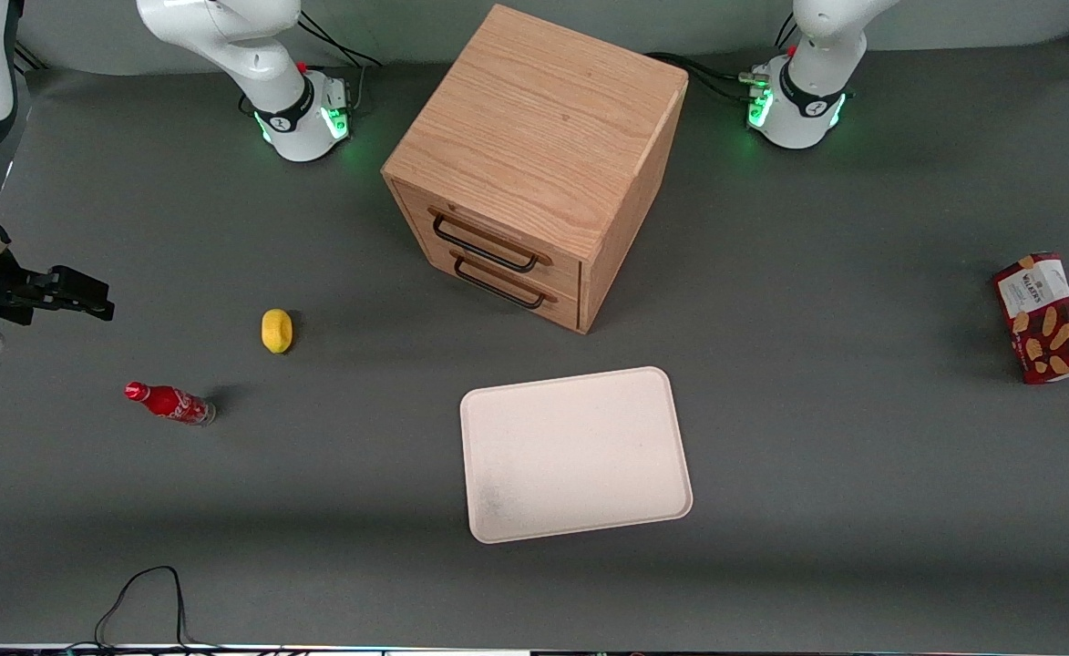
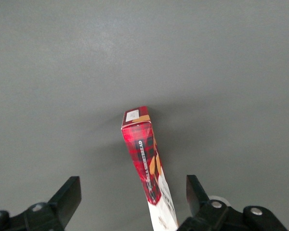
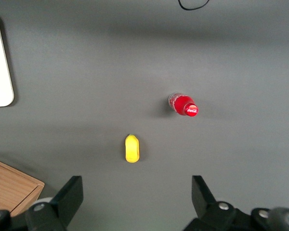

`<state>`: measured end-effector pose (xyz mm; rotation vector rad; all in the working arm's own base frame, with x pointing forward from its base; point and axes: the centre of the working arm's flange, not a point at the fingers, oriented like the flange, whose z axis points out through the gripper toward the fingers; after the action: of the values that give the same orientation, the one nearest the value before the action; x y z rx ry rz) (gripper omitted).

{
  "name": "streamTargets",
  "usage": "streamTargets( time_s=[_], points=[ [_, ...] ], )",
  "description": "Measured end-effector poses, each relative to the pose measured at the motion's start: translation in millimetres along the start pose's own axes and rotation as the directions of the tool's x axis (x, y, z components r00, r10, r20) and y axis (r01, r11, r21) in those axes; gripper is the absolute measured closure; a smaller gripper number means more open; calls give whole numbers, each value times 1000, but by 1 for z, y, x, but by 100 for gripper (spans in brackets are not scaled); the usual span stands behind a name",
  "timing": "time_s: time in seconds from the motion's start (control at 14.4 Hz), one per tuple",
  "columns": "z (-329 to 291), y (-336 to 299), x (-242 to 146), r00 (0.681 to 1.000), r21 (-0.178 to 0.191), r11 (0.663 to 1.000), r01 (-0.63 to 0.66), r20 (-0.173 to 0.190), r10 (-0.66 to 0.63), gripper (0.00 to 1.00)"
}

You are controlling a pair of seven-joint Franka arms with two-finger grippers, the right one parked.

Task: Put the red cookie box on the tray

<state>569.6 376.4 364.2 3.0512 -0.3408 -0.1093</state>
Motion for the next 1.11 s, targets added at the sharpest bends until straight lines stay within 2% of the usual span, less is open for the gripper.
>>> streamTargets(
  time_s=[0.56,0.77,1.11],
  points=[
    [97,9,-27,996,-22,997,68,-63,-70,2],
    [123,12,-40,993,-4,996,89,-83,-89,2],
    [141,15,-53,991,-5,994,105,-79,-105,2]
  ],
)
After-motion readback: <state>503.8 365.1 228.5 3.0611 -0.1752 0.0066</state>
